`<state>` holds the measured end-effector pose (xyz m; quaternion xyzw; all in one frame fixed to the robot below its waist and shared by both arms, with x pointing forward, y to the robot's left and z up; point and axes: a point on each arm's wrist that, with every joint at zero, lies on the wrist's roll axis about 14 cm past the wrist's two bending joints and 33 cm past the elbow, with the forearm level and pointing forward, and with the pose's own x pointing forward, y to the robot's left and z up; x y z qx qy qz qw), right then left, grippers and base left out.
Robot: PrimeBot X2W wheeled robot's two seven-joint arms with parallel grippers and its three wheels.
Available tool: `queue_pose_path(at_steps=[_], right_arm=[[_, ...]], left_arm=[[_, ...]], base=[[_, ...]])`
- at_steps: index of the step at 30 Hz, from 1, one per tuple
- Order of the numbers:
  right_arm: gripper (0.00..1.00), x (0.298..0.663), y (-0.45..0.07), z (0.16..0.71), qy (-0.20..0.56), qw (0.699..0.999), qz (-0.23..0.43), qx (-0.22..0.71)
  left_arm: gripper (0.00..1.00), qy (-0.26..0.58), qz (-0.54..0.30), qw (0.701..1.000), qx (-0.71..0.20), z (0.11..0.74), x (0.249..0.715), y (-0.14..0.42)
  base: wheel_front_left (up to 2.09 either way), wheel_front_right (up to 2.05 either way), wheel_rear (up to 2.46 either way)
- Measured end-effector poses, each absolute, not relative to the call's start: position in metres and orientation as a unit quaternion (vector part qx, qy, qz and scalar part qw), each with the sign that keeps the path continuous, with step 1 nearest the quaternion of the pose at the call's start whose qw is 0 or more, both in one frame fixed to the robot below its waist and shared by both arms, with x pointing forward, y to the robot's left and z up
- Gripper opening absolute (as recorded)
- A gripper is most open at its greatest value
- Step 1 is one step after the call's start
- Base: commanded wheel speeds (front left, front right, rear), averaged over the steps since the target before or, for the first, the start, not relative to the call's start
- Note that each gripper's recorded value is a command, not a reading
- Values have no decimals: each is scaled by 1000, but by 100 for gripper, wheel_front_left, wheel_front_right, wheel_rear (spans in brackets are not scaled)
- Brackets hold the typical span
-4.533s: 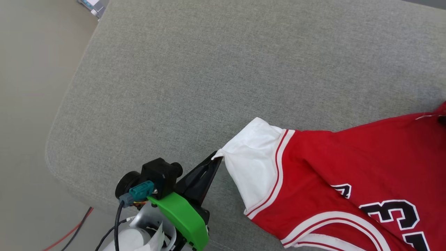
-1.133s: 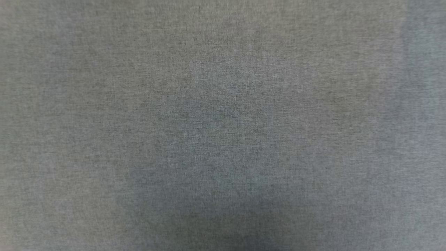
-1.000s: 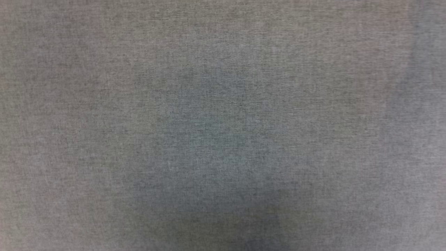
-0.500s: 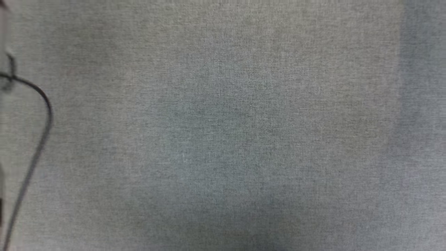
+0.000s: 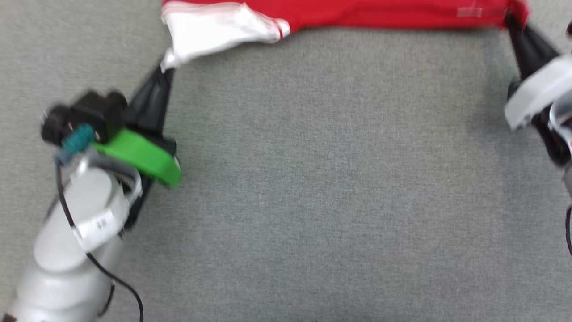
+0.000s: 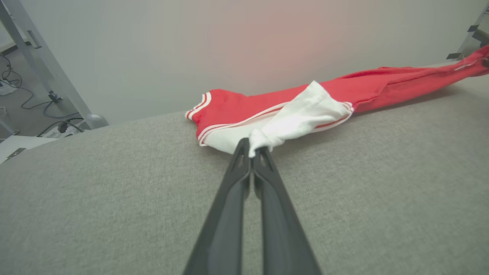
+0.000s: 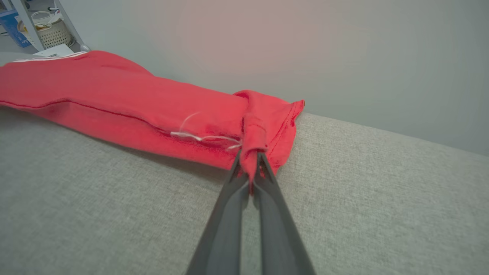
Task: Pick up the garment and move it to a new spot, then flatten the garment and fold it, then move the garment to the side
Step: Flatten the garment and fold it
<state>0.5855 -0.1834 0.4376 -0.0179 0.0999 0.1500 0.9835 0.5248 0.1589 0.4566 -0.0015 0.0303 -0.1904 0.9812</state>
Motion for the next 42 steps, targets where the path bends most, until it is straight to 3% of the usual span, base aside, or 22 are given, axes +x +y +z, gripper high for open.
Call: queue_pose_path(at_steps=[12, 29, 42], right_arm=[[0, 488, -188, 418, 229, 957, 175, 22], [0, 367, -198, 416, 321, 925, 175, 103], [0, 315, -217, 418, 347, 917, 152, 127]], left_arm=[[0, 109, -191, 975, 6, 436, 417, 168], [0, 141, -234, 962, -5, 449, 309, 149], [0, 184, -284, 941, -13, 452, 251, 127]], base=[[0, 0, 0], [0, 0, 0], [0, 0, 0]])
